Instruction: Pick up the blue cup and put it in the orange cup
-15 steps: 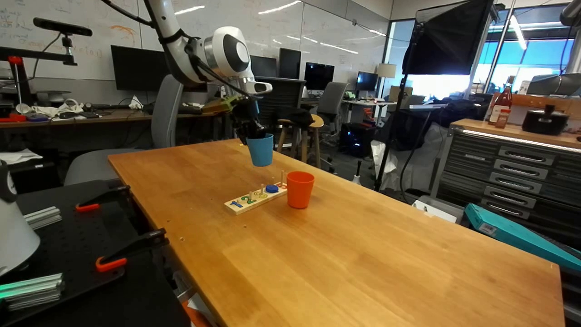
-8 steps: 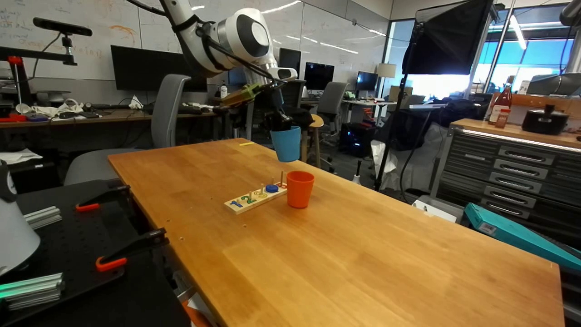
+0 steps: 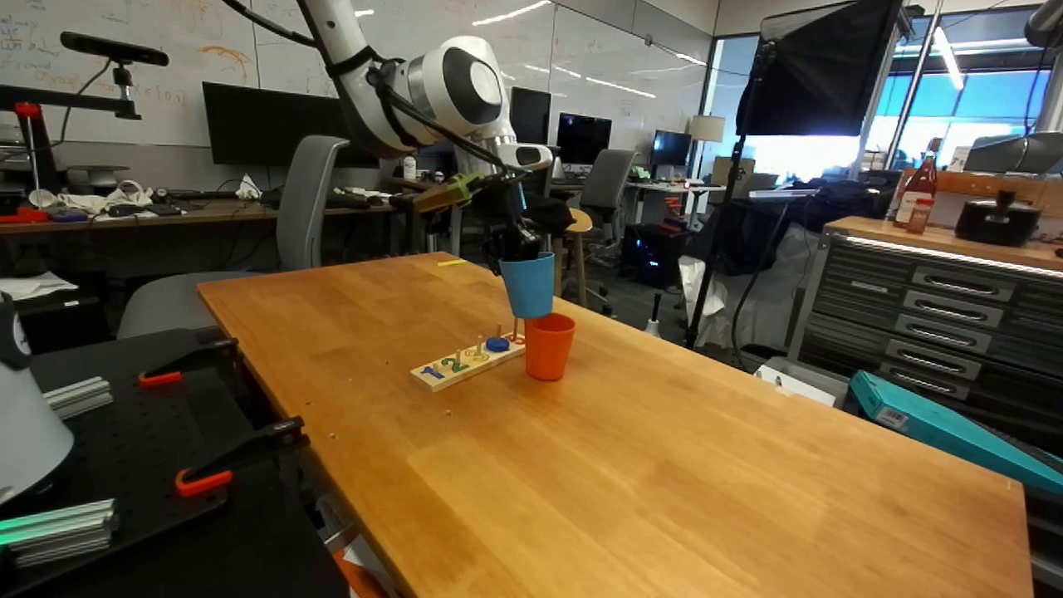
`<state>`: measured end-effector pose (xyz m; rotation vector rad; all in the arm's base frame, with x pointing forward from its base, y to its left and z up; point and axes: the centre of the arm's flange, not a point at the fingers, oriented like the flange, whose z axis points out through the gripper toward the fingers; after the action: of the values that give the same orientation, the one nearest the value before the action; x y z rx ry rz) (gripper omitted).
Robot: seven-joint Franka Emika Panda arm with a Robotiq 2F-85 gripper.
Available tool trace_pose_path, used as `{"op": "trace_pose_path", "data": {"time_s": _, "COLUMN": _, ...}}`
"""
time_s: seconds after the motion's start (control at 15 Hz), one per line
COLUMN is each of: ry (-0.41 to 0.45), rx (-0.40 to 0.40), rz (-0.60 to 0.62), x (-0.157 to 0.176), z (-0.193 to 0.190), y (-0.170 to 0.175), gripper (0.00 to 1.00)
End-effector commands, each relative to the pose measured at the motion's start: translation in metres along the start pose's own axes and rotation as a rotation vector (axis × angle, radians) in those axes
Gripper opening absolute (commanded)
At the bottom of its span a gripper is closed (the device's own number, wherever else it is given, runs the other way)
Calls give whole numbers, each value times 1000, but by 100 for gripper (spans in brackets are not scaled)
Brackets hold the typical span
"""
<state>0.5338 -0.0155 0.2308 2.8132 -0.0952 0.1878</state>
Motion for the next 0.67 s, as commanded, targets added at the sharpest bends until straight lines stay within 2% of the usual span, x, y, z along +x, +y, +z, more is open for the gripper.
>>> {"op": "trace_pose_path", "data": {"time_s": 0.0, "ry": 14, "rx": -10, "rz": 31, "x": 28, "z": 19, "y": -5, "gripper": 5}}
{"op": "trace_pose_path", "data": {"time_s": 0.4, "ry": 14, "rx": -7, "rz": 38, "x": 41, "z": 24, "y": -15, "gripper": 5}}
{"op": "trace_pose_path", "data": {"time_s": 0.47, "ry": 6, "rx": -8, "rz": 37, "x": 40, "z": 26, "y": -16, "gripper": 30}}
{"op": "trace_pose_path", "data": {"time_s": 0.53, "ry": -8, "rx": -1, "rz": 33, "x": 38, "z": 27, "y": -17, "gripper": 30}}
{"op": "trace_pose_path", "data": {"time_s": 0.6, "ry": -17, "rx": 5, "rz": 33, "x": 38, "z": 27, "y": -17, "gripper": 35}}
